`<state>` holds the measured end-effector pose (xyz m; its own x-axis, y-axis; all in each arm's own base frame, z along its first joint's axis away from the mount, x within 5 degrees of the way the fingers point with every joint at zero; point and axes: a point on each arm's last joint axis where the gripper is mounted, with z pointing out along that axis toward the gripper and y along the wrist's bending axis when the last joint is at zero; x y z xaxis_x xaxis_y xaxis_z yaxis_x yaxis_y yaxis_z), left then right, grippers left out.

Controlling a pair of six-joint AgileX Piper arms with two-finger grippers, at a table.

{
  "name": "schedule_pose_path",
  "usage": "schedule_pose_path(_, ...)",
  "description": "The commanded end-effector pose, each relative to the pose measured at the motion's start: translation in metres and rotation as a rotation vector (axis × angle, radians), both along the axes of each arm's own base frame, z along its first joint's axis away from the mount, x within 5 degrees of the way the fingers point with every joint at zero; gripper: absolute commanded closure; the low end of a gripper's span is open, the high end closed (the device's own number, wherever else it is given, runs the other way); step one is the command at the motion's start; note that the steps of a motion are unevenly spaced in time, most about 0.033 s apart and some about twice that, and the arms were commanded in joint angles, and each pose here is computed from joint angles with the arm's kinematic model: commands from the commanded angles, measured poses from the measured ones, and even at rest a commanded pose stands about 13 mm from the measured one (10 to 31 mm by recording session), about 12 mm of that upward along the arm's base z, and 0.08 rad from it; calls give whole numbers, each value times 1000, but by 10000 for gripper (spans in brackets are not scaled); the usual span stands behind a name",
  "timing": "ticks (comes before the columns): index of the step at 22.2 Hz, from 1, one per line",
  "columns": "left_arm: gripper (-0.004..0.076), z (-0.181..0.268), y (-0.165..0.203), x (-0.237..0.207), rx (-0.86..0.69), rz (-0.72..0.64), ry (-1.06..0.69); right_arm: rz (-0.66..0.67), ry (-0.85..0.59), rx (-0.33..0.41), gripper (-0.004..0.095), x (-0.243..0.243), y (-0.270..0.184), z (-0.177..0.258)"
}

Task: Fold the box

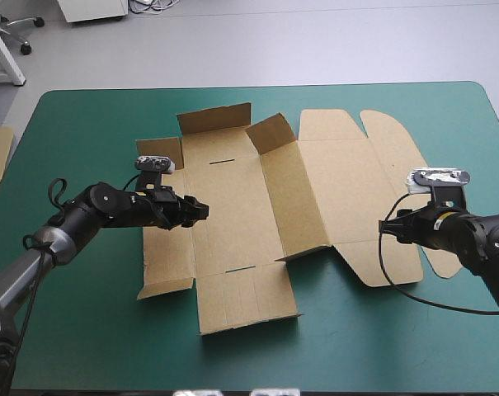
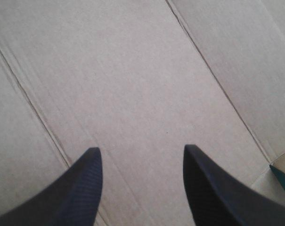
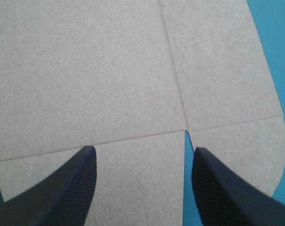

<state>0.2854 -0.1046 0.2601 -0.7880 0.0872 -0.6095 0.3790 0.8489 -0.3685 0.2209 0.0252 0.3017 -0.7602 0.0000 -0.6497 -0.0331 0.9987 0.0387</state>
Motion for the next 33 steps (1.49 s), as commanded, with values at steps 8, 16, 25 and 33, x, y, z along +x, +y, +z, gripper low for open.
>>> schedule_pose_path(8,342,22,-7,12,-59,-3,-47,-7,-88,1,342,2,-2,15)
schedule_pose_path(16,342,21,-11,14,-93,14,-38,-11,-127,44,342,5,0,17)
schedule_pose_path(25,342,29,-8,13,-29,-12,-67,-1,-115,50,342,5,1,18)
schedule_pose_path(33,342,58,25,4,145,104,-82,1,-94,40,344,3,1,17)
